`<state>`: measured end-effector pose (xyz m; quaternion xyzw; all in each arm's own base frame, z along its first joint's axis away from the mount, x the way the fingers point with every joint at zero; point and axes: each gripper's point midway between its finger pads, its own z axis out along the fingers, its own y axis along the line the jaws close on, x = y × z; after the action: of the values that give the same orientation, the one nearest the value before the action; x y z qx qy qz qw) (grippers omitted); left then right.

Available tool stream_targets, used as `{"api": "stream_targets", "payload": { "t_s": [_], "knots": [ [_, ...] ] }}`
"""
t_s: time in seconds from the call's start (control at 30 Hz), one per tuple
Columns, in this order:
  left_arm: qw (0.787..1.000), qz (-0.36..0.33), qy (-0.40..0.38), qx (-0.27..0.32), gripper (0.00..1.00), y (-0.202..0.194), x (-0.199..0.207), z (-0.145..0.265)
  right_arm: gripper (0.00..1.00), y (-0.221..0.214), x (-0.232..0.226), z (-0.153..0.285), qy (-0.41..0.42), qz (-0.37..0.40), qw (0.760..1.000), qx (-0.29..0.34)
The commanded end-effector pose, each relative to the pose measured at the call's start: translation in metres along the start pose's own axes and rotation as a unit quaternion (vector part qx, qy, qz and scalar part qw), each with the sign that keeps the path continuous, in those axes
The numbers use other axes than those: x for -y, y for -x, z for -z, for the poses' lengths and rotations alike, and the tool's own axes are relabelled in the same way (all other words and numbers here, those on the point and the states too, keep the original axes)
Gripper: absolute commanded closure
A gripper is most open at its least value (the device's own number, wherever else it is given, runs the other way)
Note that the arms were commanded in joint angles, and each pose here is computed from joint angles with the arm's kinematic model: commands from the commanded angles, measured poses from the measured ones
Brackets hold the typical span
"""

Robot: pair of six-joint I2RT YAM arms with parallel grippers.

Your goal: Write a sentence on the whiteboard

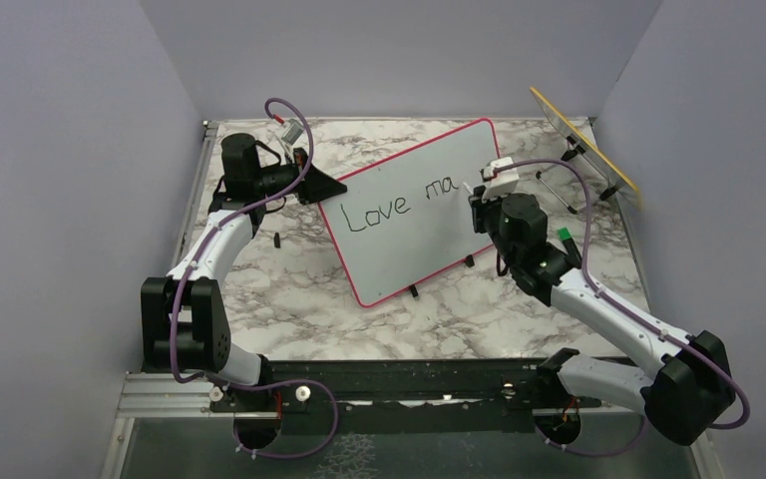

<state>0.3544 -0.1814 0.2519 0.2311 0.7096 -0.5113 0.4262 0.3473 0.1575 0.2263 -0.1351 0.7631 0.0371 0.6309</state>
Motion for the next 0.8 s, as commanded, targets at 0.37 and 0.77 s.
{"api": "stream_targets", "payload": {
  "t_s": [0.37, 0.77],
  "knots": [
    [0.999, 0.019, 0.027, -0.032, 1.00, -0.030, -0.020, -0.004, 0.99, 0.058, -0.007, -0.012, 0.033, -0.021, 0.996, 0.084],
    [0.999, 0.019, 0.026, -0.032, 1.00, -0.030, -0.020, -0.004, 0.99, 0.059, -0.005, -0.023, 0.027, -0.017, 0.996, 0.083]
  ]
}}
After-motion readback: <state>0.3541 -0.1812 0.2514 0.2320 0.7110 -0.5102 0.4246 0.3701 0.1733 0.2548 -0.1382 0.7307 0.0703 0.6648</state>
